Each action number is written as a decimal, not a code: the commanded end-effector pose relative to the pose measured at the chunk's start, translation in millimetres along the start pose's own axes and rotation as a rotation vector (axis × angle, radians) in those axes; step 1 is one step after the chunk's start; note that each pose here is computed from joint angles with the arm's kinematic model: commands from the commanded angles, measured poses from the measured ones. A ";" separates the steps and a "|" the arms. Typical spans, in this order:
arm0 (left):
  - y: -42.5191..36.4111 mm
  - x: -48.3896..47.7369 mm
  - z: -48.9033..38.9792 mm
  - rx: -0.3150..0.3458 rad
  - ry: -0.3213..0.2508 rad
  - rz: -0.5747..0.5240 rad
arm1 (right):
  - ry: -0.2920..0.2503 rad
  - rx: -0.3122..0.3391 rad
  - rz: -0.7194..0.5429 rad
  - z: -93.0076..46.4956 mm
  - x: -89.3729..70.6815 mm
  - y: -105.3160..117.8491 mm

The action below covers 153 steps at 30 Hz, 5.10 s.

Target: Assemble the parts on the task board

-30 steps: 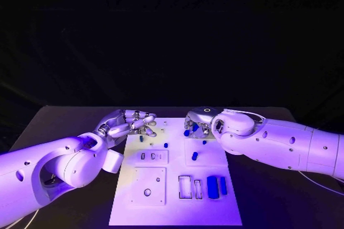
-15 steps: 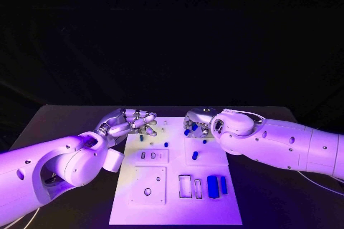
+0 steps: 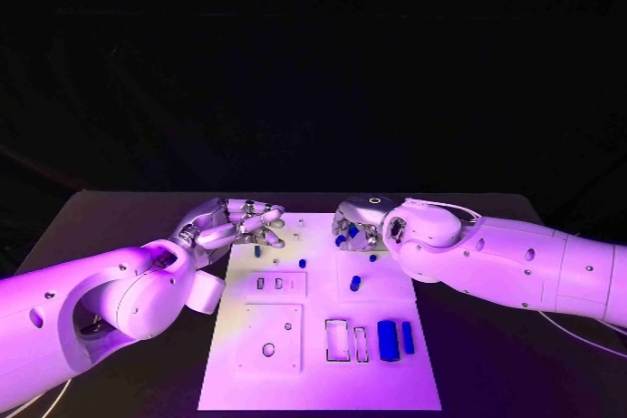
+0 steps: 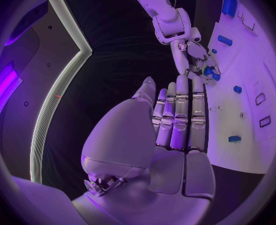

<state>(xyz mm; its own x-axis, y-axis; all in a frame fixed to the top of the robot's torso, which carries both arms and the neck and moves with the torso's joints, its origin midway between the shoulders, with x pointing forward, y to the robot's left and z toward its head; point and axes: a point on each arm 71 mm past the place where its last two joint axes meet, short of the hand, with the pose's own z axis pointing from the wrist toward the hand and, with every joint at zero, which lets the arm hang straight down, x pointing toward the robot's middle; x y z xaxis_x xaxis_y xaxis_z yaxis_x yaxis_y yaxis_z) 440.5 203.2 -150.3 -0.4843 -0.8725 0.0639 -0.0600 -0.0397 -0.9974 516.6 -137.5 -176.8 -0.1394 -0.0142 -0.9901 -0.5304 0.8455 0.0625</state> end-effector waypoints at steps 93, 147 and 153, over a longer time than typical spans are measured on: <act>-14.8 -59.7 11.3 0.024 -0.110 0.014 | -0.185 -0.025 0.052 52.6 -18.5 42.2; -14.6 -60.1 11.2 0.021 -0.116 0.009 | -0.194 -0.013 0.074 46.7 -18.0 35.2; -14.2 -60.1 12.4 0.022 -0.115 0.007 | -0.255 0.001 0.195 19.7 -31.4 13.4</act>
<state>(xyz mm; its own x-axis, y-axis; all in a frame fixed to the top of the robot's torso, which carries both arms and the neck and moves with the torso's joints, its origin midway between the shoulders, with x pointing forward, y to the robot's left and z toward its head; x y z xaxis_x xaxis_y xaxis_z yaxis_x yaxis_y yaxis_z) 481.4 253.0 -141.9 -0.3644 -0.9303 0.0422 -0.0401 -0.0296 -0.9988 532.2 -111.9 -152.5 -0.0251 0.1911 -0.9812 -0.5189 0.8365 0.1762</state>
